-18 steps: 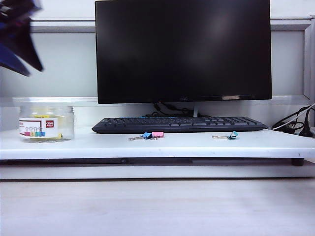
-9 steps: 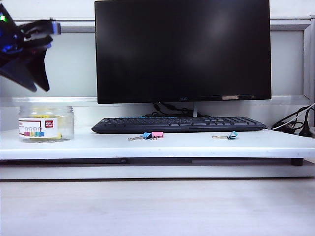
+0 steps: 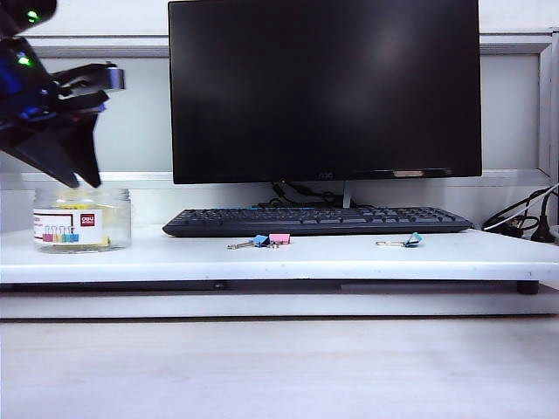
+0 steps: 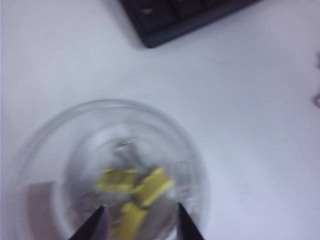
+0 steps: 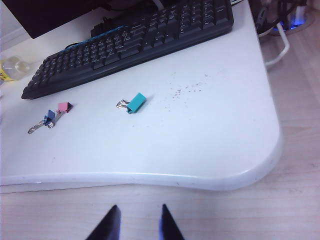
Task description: Take the clips out of the round transparent plastic box and place them on the table.
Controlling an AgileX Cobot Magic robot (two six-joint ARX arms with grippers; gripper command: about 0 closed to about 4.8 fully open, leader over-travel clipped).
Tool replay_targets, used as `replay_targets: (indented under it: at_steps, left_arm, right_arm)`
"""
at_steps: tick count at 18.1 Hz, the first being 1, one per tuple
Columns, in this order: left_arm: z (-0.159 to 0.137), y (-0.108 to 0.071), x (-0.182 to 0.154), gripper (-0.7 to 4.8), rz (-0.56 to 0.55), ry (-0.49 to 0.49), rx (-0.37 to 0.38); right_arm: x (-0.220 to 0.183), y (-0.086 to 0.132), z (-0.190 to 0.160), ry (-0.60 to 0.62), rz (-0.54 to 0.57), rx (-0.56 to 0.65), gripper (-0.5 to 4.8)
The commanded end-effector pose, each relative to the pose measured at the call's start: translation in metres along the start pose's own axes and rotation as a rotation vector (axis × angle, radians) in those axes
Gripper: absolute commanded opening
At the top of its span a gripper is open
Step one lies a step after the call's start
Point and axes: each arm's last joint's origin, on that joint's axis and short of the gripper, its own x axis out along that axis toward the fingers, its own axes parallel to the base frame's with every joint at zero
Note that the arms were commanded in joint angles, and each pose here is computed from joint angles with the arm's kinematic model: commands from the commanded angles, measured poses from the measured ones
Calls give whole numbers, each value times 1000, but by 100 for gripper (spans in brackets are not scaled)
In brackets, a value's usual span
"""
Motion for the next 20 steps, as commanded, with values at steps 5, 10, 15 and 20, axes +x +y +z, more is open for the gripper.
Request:
replay_targets:
  at_steps: [5,10,15,20]
  left_arm:
    - [5,-11,9,185,29,42,61]
    - [20,-6,5,183,87,59,56]
    - [35,-4,-4,183,103,23,54]
    - [31,0,11,183,154,91,56]
  right_arm:
    - [0,0,0,4,6,2,108]
    - [0,0,0,6,9,2,108]
    - [0,0,0,7,8,2,108]
    - [0,0,0,8,9,2,108]
